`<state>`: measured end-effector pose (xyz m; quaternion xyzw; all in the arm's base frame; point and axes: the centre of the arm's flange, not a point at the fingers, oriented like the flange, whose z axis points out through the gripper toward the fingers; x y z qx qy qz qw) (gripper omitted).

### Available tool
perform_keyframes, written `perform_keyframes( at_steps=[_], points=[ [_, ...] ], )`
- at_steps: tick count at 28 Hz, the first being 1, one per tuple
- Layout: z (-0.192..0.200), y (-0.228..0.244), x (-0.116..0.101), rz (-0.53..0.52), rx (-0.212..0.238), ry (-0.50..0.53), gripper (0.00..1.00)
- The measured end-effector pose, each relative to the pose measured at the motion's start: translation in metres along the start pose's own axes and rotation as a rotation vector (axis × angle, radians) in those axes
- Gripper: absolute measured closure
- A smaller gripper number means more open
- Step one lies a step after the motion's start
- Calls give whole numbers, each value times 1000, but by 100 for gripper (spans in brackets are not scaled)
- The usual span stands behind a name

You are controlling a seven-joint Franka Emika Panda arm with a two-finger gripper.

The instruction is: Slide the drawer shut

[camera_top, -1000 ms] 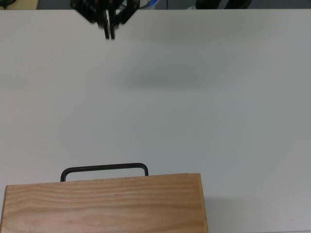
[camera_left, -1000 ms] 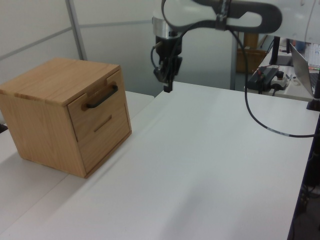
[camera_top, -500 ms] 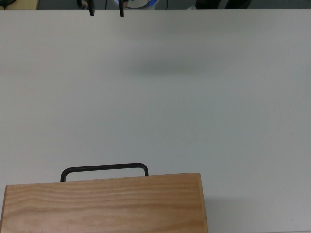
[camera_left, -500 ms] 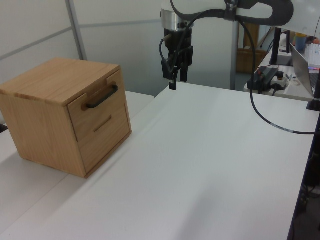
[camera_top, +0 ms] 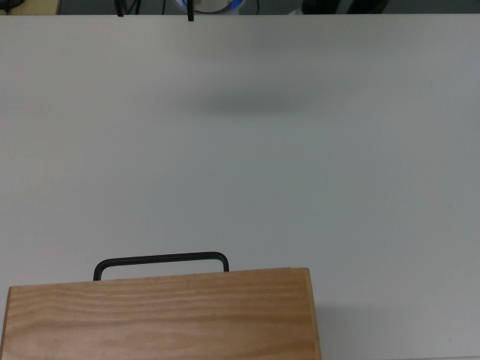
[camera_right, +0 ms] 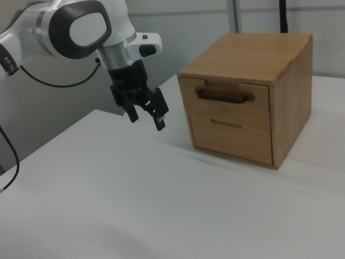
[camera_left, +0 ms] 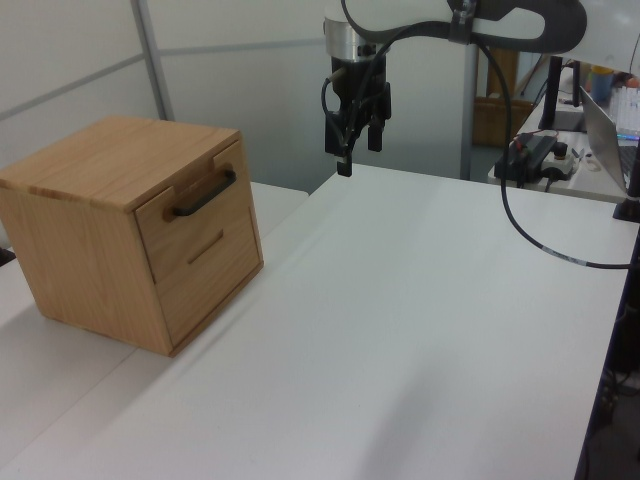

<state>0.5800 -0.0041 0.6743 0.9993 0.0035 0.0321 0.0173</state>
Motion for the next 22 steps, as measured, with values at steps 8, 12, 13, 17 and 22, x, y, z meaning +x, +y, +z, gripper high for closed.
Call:
perform_keyframes(
  at_steps=[8, 12, 13, 17, 22],
  points=[
    [0, 3, 0, 6, -1, 0, 0],
    [0, 4, 0, 6, -1, 0, 0],
    [0, 3, 0, 6, -1, 0, 0],
    [0, 3, 0, 6, -1, 0, 0],
    [0, 3, 0, 4, -1, -1, 0]
  ],
)
